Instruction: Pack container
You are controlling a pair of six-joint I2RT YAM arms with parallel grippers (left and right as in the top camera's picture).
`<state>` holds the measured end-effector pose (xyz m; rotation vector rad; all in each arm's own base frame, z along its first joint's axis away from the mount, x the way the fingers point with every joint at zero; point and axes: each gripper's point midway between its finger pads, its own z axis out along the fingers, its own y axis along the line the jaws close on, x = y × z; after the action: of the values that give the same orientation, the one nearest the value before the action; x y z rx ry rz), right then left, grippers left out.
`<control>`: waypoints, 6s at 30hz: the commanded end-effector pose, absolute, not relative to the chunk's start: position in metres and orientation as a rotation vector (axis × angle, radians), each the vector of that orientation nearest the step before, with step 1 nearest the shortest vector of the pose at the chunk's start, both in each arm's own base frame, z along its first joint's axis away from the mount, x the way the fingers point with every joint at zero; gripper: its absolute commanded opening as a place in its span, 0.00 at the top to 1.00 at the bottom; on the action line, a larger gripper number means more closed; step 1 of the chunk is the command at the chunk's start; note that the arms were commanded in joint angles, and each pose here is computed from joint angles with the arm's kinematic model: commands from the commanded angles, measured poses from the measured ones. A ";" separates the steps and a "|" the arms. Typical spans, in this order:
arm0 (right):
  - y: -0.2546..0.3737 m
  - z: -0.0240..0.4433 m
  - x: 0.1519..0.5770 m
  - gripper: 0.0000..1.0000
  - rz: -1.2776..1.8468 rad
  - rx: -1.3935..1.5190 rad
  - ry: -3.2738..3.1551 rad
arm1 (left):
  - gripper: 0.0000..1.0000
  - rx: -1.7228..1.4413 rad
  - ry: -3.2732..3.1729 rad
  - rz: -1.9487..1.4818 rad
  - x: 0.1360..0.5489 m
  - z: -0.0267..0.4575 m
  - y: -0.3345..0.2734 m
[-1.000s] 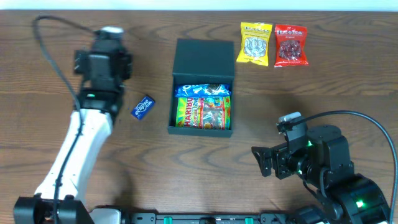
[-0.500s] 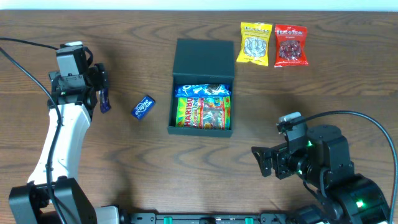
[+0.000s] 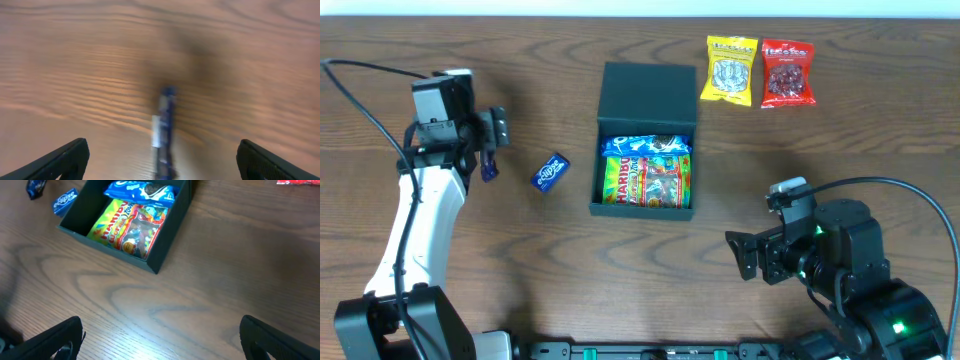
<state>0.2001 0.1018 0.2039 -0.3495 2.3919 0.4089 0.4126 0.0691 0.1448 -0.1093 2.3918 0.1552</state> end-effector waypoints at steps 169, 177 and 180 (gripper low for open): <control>0.238 0.167 0.349 0.99 0.350 0.082 2.489 | 0.05 0.037 2.406 0.017 0.413 0.145 0.045; 0.237 0.112 0.326 0.98 0.260 -0.027 2.703 | 0.05 0.037 2.406 0.017 0.413 0.145 0.045; 0.237 0.091 0.325 0.99 0.216 -0.059 2.751 | 0.05 0.037 2.406 0.017 0.413 0.145 0.045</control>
<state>0.3284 0.2347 0.1094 0.0200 2.7015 0.2501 0.4099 0.0445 0.1399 0.0159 2.4168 0.0093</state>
